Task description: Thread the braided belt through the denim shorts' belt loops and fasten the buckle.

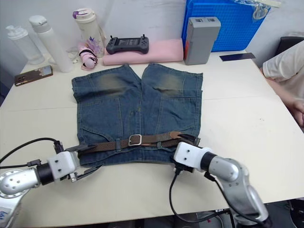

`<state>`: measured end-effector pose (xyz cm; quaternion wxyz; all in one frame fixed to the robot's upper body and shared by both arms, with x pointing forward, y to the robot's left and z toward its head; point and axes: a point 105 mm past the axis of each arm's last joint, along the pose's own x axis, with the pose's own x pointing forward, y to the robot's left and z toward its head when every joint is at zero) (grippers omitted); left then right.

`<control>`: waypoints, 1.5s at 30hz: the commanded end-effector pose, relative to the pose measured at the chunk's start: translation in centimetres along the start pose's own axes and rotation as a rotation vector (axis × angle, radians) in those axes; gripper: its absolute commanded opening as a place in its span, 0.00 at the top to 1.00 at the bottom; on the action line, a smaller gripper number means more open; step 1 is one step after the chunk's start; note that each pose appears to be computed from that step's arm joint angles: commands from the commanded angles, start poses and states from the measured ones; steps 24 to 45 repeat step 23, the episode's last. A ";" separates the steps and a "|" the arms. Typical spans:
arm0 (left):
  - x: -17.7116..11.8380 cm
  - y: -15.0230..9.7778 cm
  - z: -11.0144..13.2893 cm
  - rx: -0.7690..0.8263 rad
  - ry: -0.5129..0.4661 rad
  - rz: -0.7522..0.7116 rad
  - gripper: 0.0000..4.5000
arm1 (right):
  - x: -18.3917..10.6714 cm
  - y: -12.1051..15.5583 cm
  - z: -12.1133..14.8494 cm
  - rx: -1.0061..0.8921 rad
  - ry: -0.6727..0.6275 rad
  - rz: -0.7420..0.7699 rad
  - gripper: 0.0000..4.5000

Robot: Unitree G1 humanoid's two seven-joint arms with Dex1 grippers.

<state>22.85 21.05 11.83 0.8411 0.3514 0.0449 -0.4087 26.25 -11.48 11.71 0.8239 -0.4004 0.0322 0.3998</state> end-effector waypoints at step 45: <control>-4.9 5.5 3.1 -0.432 -0.231 0.146 0.22 | -4.2 -8.5 1.9 0.376 -0.206 -0.105 0.01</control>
